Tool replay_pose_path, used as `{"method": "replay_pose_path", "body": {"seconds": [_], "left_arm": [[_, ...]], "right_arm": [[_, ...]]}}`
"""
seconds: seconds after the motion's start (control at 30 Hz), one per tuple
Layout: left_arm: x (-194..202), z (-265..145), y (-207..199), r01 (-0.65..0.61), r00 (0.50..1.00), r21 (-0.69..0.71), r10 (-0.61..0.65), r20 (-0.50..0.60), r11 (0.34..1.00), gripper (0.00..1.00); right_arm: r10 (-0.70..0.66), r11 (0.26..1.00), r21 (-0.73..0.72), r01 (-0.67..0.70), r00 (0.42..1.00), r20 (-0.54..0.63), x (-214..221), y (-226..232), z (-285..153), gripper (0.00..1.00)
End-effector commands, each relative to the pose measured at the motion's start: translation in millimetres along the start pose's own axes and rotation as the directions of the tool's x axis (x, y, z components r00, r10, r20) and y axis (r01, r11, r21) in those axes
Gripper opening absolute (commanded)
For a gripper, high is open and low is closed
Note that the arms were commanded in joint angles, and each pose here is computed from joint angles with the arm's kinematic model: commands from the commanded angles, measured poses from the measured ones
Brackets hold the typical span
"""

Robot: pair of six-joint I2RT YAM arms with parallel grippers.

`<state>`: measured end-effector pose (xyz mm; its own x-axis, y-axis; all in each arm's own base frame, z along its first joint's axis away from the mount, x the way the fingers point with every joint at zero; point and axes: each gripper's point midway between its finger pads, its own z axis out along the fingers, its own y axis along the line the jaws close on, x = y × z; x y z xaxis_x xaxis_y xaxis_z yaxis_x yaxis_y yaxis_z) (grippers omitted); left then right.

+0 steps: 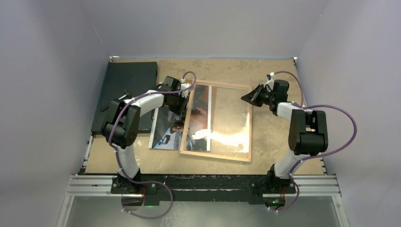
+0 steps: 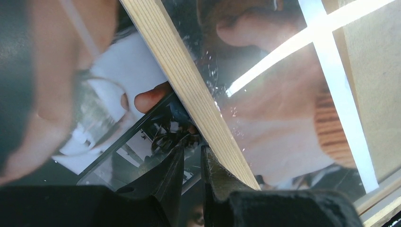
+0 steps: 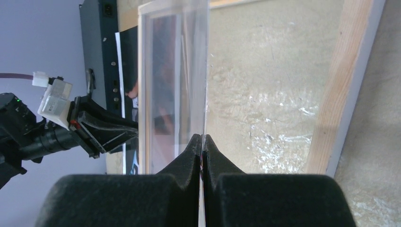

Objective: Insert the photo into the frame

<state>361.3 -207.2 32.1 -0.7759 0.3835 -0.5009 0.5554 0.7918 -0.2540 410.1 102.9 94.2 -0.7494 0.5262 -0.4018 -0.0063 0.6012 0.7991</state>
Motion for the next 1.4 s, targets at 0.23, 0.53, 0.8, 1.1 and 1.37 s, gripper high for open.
{"method": "replay_pose_path", "body": {"seconds": [0.23, 0.53, 0.8, 1.1, 1.37], "left_arm": [[-12, -3, -6, -0.008, 0.999, 0.014, 0.008, 0.034, 1.000, 0.16], [-4, -2, -11, -0.022, 0.999, 0.032, 0.021, 0.029, 0.999, 0.16], [11, 1, -13, -0.028, 0.999, 0.050, 0.027, 0.019, 0.998, 0.12], [14, 0, -14, -0.019, 1.000, 0.052, 0.018, 0.022, 0.998, 0.08], [12, 0, -15, -0.010, 1.000, 0.054, 0.008, 0.027, 0.998, 0.06]], "right_arm": [[-0.071, 0.995, -0.068, 0.073, 0.997, 0.038, -16, 22, -7, 0.00], [0.068, 0.998, -0.017, -0.067, 0.997, 0.025, 5, 5, -9, 0.00], [0.122, 0.992, 0.019, -0.123, 0.991, 0.063, 1, 7, -16, 0.00], [0.144, 0.985, -0.100, -0.143, 0.989, 0.012, 6, 41, -23, 0.27], [0.133, 0.979, -0.144, -0.147, 0.986, -0.102, 40, 51, -26, 0.53]]}}
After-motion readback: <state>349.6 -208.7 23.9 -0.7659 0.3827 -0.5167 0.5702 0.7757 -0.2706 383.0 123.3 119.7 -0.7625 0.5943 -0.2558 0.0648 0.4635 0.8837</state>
